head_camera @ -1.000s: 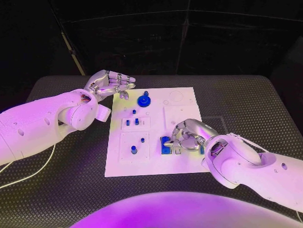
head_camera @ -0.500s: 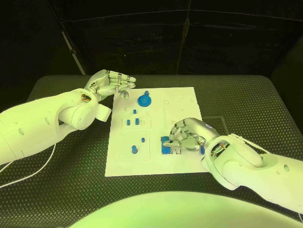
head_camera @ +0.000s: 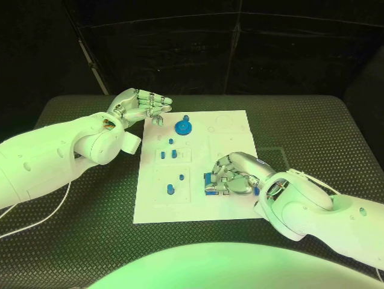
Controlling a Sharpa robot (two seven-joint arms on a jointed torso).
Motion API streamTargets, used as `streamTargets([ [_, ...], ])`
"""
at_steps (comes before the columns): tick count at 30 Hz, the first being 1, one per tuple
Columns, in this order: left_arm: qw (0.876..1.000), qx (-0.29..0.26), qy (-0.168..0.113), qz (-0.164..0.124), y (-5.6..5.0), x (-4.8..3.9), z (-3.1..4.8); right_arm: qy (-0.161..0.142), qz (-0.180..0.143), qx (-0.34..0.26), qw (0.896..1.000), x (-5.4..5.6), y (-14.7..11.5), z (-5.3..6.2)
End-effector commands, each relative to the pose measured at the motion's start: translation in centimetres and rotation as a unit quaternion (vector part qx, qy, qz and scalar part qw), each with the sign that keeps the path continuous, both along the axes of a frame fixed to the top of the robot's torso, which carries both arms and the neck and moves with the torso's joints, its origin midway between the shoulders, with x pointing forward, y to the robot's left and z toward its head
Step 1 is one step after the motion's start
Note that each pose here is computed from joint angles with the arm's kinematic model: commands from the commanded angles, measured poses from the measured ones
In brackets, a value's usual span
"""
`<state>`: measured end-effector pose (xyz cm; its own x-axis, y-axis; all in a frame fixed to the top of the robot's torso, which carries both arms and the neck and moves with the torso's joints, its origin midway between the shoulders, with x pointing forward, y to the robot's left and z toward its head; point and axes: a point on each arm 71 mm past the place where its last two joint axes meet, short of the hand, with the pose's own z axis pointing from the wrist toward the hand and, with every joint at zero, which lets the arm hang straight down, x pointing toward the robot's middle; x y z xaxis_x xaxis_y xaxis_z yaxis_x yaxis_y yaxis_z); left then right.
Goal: Assemble the parts on the task board
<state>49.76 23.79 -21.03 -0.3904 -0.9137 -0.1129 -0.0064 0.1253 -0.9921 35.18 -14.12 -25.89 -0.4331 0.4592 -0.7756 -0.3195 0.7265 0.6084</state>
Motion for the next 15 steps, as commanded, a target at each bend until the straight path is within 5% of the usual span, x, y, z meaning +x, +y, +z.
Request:
streamTargets([
  [1, 1.000, -0.004, -0.001, -0.003, -0.1, 0.00, 0.11, 0.008, 0.014, -0.030, 0.999, -0.1, 0.2, -0.3],
  [15, 1.000, -0.003, 0.000, -0.003, 0.1, -0.03, 0.12, -0.018, -0.037, -0.050, 0.998, 0.4, -0.9, -0.2],
])
